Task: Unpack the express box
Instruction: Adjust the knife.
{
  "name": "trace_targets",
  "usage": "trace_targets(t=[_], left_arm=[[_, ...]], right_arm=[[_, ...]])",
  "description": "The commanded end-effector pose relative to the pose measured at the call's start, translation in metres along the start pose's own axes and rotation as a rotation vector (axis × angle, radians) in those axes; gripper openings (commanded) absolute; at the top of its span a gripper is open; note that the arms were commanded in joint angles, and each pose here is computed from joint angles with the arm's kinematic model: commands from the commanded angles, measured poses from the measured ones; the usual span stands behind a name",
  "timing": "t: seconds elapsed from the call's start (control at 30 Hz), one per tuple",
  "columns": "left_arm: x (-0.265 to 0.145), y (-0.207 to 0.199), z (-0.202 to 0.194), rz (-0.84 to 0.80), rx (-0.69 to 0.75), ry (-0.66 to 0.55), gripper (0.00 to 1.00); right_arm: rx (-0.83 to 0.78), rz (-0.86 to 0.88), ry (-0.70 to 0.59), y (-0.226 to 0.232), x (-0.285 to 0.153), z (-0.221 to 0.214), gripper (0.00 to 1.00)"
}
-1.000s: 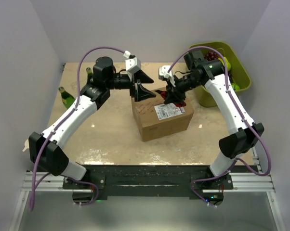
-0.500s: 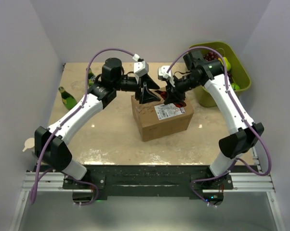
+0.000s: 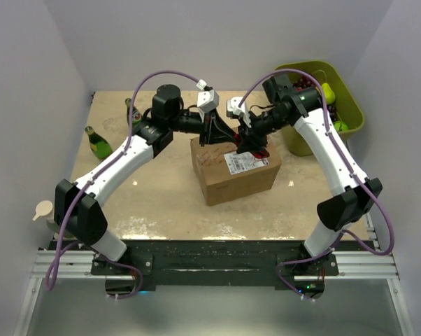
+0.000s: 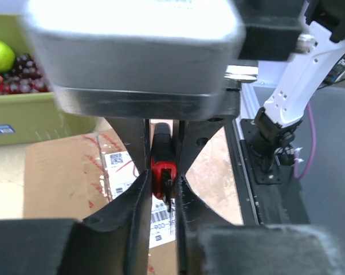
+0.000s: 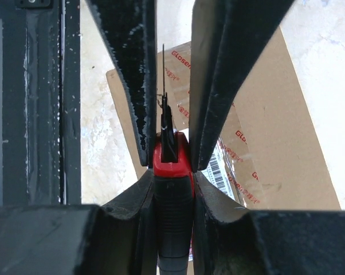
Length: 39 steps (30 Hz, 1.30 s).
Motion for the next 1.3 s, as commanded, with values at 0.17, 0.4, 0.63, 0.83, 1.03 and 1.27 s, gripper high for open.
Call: trace_targets(t=[0.17, 0.4, 0.63, 0.83, 1.03, 1.27], left_arm=[[-0.007, -0.006, 0.007, -0.054, 0.042, -0.045, 0.0], [-0.045, -0.009, 0.002, -0.011, -0.095, -0.12, 0.0], [-0.069, -0.017, 0.0, 0.022, -0.108, -0.146, 0.0], [-0.071, -0.022, -0.001, 0.023, -0.122, -0.161, 0.0], [-0.071, -0.018, 0.002, 0.031, -0.119, -0.167, 0.0], [-0.074, -0.008, -0.008, 0.072, -0.013, -0.056, 0.48]], right_arm=[[0.005, -0.001, -0.08, 0.011, -0.005, 0.012, 0.06], [0.09, -0.049, -0.291, 0.037, -0.009, 0.002, 0.6], [0.191, -0.029, -0.369, 0.03, 0.012, -0.01, 0.68], [0.225, -0.021, -0.375, 0.019, 0.024, -0.012, 0.67], [0.204, -0.003, -0.336, 0.018, 0.025, -0.015, 0.27], [0.131, -0.065, -0.151, 0.023, 0.017, -0.037, 0.0]])
Point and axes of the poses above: each gripper's point midway between its finger pads, its own x axis out along the fingers, its own y axis along the line the jaws close on, z = x × y, the point moved 10 cm from there along -x, back along the fingers, and after that the axes turned 7 degrees about x, right-handed, at the moved point
